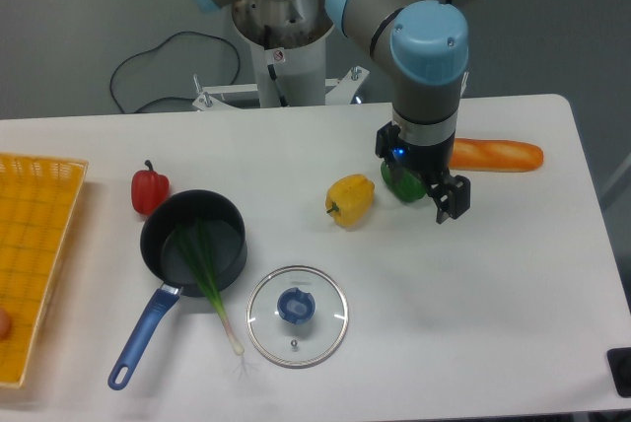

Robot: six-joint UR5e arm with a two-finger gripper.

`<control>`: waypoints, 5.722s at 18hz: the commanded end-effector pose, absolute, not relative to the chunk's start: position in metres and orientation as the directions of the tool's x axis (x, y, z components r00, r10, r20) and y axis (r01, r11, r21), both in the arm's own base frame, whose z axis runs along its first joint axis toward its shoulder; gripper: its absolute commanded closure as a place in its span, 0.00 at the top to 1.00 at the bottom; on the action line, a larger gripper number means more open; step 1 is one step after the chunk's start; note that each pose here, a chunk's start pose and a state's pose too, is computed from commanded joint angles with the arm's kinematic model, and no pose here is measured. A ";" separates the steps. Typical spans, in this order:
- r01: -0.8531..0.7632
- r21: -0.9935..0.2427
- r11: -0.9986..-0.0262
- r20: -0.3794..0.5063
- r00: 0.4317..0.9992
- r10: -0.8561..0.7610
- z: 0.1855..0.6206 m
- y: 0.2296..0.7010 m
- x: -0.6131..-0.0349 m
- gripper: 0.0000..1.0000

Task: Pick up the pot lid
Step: 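Move the gripper away from the green pepper toward the glass lid, then lower the gripper over the blue knob of the glass lid, then close the gripper on the blue knob of the glass lid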

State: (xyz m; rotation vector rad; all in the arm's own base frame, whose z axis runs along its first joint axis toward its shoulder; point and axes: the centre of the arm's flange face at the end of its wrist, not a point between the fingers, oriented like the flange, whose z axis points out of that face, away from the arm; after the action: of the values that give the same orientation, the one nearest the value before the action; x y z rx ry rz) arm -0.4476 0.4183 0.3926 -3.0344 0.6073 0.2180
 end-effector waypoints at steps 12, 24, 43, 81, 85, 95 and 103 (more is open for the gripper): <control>-0.353 -0.009 -0.936 -0.083 0.933 -0.351 0.358 0.420 -0.418 1.00; -0.097 -0.015 -0.995 -0.038 0.995 -0.096 0.311 0.479 -0.406 1.00; -0.160 -0.014 -0.987 -0.032 0.987 -0.160 0.252 0.570 -0.371 1.00; -0.133 -0.039 -0.990 0.025 0.991 -0.134 0.220 0.595 -0.361 1.00; -0.133 -0.037 -0.990 0.027 0.991 -0.134 0.218 0.595 -0.361 1.00; -0.132 -0.029 -0.991 0.034 0.990 -0.133 0.212 0.594 -0.361 1.00; -0.128 -0.034 -0.991 0.031 0.991 -0.129 0.216 0.594 -0.362 0.56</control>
State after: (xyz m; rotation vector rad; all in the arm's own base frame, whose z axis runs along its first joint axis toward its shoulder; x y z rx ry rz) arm -0.3622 0.5940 0.2159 -3.1024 0.2001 -0.0510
